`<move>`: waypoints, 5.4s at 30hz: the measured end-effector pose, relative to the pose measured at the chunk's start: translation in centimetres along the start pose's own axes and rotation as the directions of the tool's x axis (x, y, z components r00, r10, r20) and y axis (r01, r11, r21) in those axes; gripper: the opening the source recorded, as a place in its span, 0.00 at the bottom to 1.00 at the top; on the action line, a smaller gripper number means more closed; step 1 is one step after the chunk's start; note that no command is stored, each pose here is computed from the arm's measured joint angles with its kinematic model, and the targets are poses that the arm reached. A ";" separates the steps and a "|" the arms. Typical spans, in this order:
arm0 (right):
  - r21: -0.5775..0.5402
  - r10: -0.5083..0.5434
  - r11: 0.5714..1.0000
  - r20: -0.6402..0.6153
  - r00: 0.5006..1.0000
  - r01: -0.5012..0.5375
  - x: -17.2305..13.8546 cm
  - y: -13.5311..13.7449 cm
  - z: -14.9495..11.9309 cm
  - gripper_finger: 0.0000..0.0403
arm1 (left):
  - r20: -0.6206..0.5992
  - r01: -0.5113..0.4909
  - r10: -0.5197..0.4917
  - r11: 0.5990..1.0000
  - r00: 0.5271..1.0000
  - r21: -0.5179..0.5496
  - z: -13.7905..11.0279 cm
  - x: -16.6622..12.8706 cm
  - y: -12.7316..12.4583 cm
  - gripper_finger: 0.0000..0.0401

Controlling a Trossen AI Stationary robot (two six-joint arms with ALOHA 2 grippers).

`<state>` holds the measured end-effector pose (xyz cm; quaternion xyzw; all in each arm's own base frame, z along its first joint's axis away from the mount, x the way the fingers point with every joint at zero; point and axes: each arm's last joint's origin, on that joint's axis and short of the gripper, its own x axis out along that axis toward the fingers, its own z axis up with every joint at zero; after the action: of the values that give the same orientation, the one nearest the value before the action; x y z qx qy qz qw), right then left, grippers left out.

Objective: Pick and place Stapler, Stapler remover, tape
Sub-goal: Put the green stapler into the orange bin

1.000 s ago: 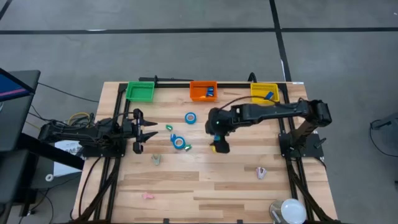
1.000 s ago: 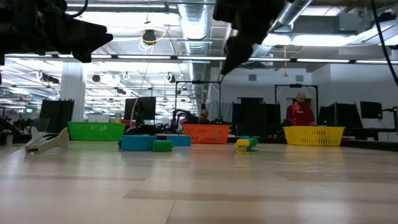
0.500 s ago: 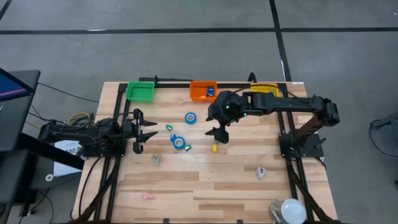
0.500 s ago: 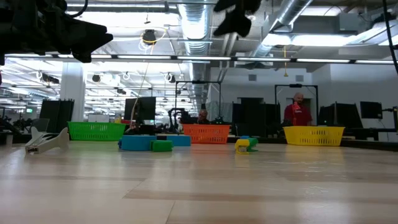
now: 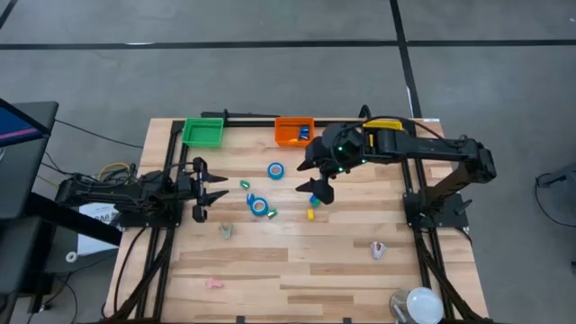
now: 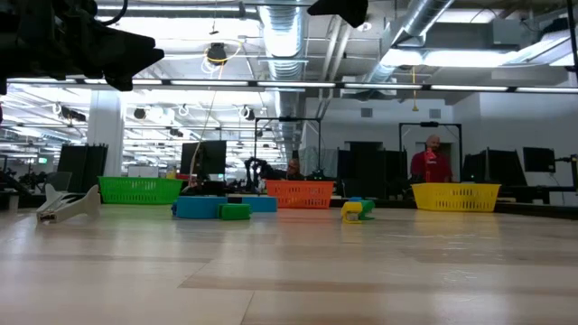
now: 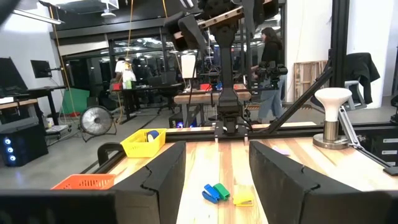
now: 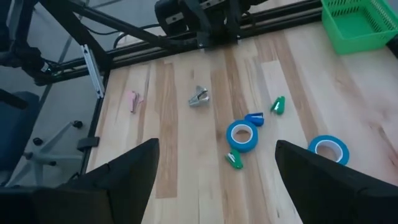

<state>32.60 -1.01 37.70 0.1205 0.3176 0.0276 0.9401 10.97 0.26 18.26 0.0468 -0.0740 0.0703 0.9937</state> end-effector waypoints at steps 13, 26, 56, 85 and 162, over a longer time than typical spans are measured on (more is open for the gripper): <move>-0.002 0.002 1.000 -0.009 1.000 -0.002 0.4 0.1 -0.1 0.78 | 0.000 0.000 0.000 1.000 1.000 0.000 0.0 0.0 0.0 0.42; -0.015 0.175 0.984 0.005 0.985 -0.175 0.2 0.7 0.3 0.78 | 0.000 0.000 0.000 1.000 1.000 0.000 0.0 0.0 0.0 0.42; -0.013 0.412 0.911 0.005 0.911 -0.412 -0.1 1.4 0.7 0.78 | 0.000 -0.001 0.001 1.000 1.000 0.000 0.0 0.0 0.0 0.42; 0.143 0.173 0.976 -0.053 0.984 -0.164 0.0 -0.8 -0.1 0.78 | 0.000 0.000 0.000 1.000 1.000 0.000 0.0 0.0 0.0 0.42; -0.319 -0.018 0.928 -0.549 0.836 -0.190 8.5 -3.4 -8.9 0.78 | -0.012 0.001 -0.001 1.000 1.000 0.002 -0.1 0.2 0.0 0.42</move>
<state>33.95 -1.40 24.98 -0.0525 0.5539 0.1615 0.8151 11.16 0.26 18.15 0.0473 -0.0679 0.0702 0.9941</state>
